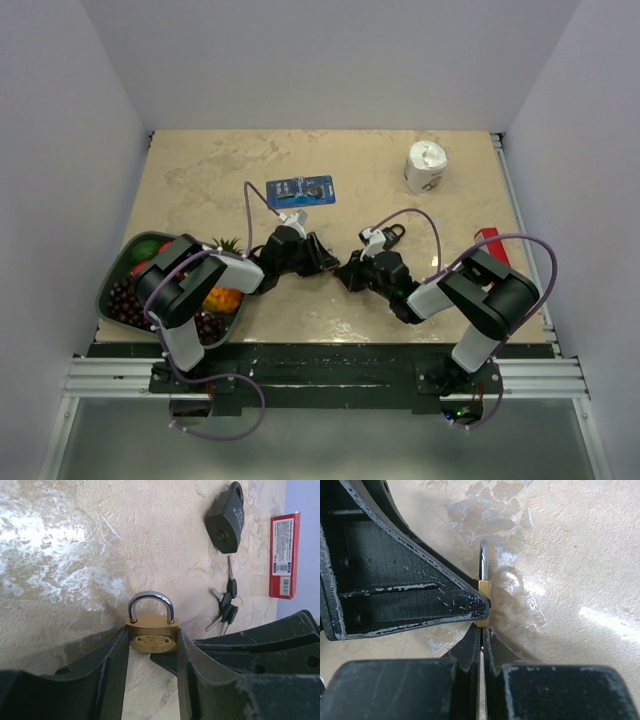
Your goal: Unlock with the key
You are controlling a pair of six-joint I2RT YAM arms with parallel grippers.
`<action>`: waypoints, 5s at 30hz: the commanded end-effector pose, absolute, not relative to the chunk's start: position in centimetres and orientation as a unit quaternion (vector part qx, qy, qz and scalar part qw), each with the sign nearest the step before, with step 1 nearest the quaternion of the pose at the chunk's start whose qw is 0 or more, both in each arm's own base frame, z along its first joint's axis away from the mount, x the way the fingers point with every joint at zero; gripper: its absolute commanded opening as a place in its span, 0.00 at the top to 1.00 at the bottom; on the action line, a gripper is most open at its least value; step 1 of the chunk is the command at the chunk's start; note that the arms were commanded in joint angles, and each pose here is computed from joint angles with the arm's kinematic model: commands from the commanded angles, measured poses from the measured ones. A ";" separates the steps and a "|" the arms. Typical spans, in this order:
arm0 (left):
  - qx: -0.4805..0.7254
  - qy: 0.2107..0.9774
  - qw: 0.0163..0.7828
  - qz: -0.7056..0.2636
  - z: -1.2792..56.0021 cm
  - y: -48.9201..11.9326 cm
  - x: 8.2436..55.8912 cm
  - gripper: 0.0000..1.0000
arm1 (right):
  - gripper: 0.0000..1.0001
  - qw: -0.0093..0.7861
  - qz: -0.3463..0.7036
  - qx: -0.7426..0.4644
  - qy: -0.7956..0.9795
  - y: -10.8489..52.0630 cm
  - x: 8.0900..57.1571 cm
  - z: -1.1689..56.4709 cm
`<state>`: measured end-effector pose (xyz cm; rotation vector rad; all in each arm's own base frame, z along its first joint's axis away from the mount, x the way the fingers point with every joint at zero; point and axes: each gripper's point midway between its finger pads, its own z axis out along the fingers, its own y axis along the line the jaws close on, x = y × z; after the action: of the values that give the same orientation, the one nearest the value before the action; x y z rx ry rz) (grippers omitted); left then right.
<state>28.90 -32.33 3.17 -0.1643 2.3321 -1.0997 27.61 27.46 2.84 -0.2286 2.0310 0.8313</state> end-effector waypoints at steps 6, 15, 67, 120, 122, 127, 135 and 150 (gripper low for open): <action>-0.055 0.888 0.206 -0.406 0.7 -31.8 26.3 1.00 | 0.93 0.509 0.334 -0.078 0.789 28.8 30.7 7.0; -0.068 0.885 0.211 -0.409 0.9 -31.3 26.9 1.00 | 0.74 0.490 0.325 -0.082 0.805 28.5 29.6 6.3; -0.080 0.872 0.237 -0.420 2.7 -30.7 28.2 1.00 | 0.78 0.422 0.332 -0.078 0.840 28.2 26.3 3.2; -0.063 0.880 0.215 -0.419 1.7 -31.1 26.4 1.00 | 1.00 0.501 0.359 -0.092 0.783 28.8 27.7 4.7; -0.059 0.881 0.212 -0.418 1.6 -31.3 26.1 1.00 | 1.00 0.511 0.359 -0.091 0.776 28.6 27.8 5.2; -0.047 0.885 0.200 -0.419 1.2 -31.8 25.1 1.00 | 1.00 0.534 0.354 -0.082 0.764 27.9 28.2 6.0; -0.028 0.891 0.193 -0.410 0.8 -32.0 24.1 1.00 | 1.00 0.562 0.342 -0.076 0.749 27.5 29.0 7.4; -0.015 0.891 0.189 -0.411 0.7 -32.5 22.8 1.00 | 1.00 0.591 0.330 -0.054 0.734 27.4 30.7 8.8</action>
<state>27.80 -32.18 3.00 -0.1583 2.3445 -1.1313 26.43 27.48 2.74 -0.2398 1.9531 0.8133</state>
